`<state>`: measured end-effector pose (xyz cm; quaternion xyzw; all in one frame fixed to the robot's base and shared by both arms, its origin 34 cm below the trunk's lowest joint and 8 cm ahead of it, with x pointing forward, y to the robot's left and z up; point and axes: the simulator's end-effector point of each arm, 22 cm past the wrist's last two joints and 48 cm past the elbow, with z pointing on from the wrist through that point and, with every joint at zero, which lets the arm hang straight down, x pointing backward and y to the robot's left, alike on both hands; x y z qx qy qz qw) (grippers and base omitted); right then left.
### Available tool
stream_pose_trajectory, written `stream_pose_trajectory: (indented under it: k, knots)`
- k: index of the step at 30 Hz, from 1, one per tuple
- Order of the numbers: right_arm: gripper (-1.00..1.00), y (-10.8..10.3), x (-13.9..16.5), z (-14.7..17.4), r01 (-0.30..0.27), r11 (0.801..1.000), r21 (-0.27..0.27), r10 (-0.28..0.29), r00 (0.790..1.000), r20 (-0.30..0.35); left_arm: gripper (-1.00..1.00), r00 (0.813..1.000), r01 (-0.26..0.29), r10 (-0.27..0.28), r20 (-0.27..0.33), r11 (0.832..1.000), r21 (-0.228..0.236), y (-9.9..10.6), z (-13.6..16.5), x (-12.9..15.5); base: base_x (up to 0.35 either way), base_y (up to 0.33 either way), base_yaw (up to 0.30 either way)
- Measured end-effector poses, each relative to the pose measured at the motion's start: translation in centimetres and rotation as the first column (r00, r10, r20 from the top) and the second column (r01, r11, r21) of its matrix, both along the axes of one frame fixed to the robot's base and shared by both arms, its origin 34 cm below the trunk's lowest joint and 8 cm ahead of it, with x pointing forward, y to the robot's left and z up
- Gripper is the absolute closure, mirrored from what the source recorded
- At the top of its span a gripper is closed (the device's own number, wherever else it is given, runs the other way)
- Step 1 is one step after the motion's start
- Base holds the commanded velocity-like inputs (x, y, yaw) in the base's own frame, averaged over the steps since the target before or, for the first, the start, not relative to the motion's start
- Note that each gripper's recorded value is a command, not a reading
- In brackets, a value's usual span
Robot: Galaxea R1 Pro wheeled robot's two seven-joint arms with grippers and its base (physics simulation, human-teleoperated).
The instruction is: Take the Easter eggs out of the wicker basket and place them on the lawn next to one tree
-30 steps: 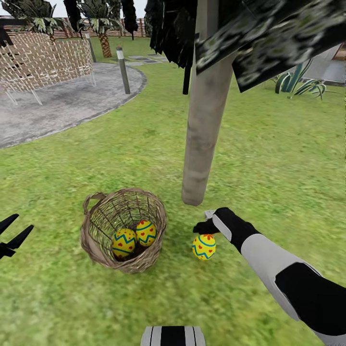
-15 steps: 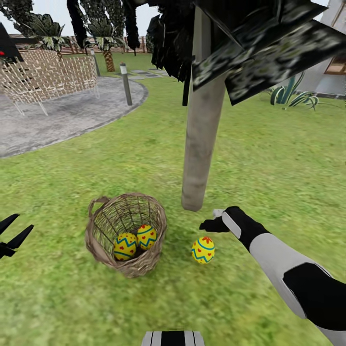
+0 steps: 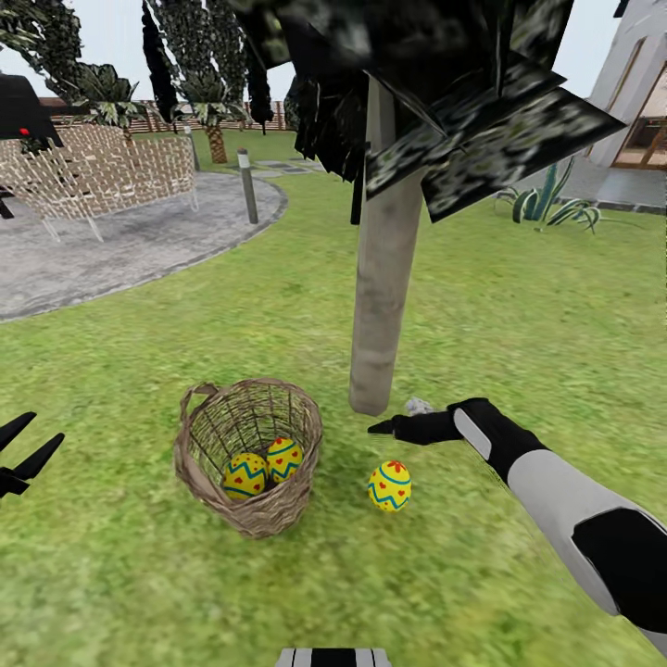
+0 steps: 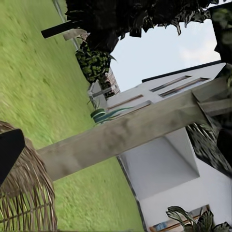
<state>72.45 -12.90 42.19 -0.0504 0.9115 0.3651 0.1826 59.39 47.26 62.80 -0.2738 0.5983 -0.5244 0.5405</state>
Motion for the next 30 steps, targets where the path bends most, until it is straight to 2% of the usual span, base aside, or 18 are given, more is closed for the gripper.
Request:
stream_pose_trajectory:
  k: [7, 10, 11, 17, 20, 22, 30]
  knots:
    - [-1.0, 1.9, -0.6, 4.4, -0.06, 0.988, 0.143, 0.054, 0.998, 0.045, -1.0, 1.0, 0.0, 0.0, 0.028, 1.0, -0.001, 0.0, 1.5, -0.4, 0.0, 0.0, 0.0]
    - [-1.0, 1.0, -0.5, 7.0, -0.065, 0.971, 0.228, 0.05, 0.996, 0.072, -1.0, 0.999, 0.0, 0.0, 0.041, 1.0, 0.0, 0.0, 2.2, -0.5, 0.0, 0.0, 0.0]
    - [-1.0, 0.6, -0.4, 8.3, -0.063, 0.961, 0.271, 0.042, 0.996, 0.083, -1.0, 0.999, 0.0, 0.0, 0.045, 1.0, -0.001, 0.0, 2.4, -0.6, 0.0, 0.0, 0.0]
    - [-1.0, 1.2, -0.7, 12.6, -0.094, 0.917, 0.387, 0.048, 0.991, 0.129, -1.0, 0.998, 0.0, 0.0, 0.07, 1.0, 0.0, 0.0, 3.7, -1.0, 0.0, 0.0, 0.0]
    - [-1.0, 1.7, -0.8, 14.3, -0.109, 0.898, 0.426, 0.052, 0.988, 0.144, -1.0, 0.997, 0.0, 0.0, 0.078, 1.0, 0.0, 0.0, 4.4, -1.0, 0.0, 0.0, 0.0]
    - [-1.0, 1.9, -0.6, 15.0, -0.108, 0.893, 0.438, 0.049, 0.988, 0.146, -1.0, 0.997, 0.0, 0.0, 0.078, 1.0, 0.001, 0.0, 4.9, -0.9, 0.0, 0.0, 0.0]
    - [-1.0, 1.9, 0.0, 16.9, -0.105, 0.889, 0.446, 0.044, 0.988, 0.147, -1.0, 0.996, 0.009, -0.01, 0.086, 1.0, 0.015, -0.5, 7.0, -0.3, 0.0, 0.0, 0.162]
